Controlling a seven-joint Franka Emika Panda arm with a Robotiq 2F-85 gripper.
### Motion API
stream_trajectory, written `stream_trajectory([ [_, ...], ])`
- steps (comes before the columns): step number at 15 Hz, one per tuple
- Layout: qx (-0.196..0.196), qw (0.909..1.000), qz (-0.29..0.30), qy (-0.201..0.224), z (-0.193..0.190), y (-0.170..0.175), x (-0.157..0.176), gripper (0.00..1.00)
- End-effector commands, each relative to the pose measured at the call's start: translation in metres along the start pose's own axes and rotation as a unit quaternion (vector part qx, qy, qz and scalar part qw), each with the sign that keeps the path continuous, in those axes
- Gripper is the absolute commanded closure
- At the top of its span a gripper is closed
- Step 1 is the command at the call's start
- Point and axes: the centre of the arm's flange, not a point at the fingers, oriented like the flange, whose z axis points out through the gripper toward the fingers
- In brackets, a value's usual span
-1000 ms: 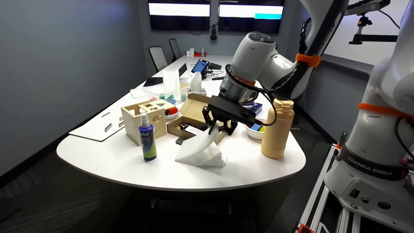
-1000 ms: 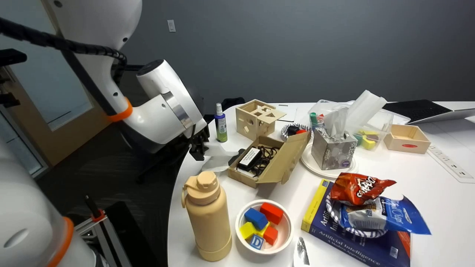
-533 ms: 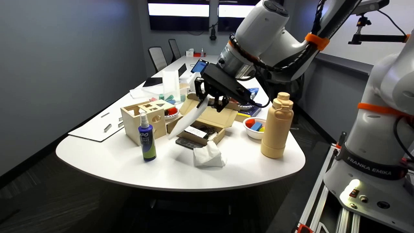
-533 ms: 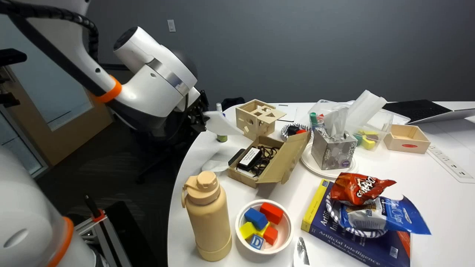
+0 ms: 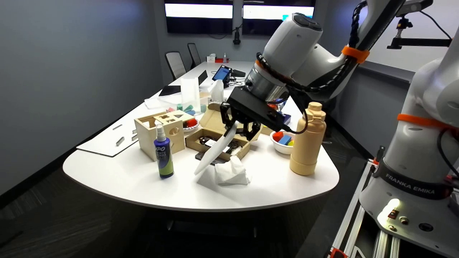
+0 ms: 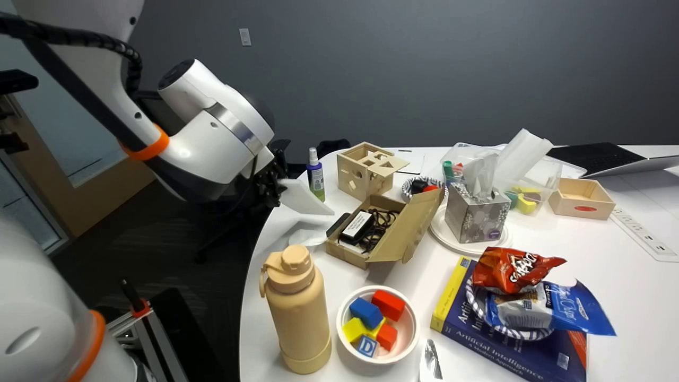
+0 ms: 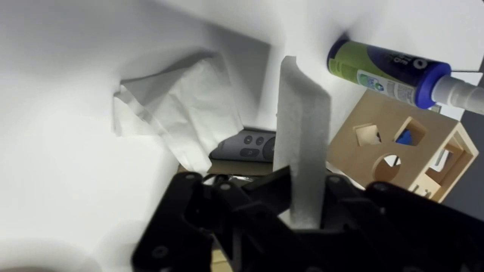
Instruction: Put the styrofoam on the table
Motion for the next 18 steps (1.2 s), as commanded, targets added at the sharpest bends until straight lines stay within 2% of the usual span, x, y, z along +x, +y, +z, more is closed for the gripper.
stream_trajectory([
  [1, -0.015, 0.999, 0.021, -0.035, 0.025, 0.009, -0.017, 0.98],
  [5, -0.038, 0.997, 0.036, -0.057, 0.048, 0.015, -0.025, 0.98],
  [11, -0.045, 0.9968, 0.051, -0.041, 0.075, 0.011, -0.017, 0.98],
  [12, -0.048, 0.9966, 0.053, -0.041, 0.077, 0.01, -0.014, 0.67],
  [13, -0.051, 0.9963, 0.054, -0.042, 0.078, 0.01, -0.013, 0.66],
  [15, -0.066, 0.9961, 0.048, -0.031, 0.077, 0.013, -0.01, 0.53],
  [18, -0.088, 0.9943, 0.045, -0.039, 0.075, 0.019, -0.01, 0.29],
])
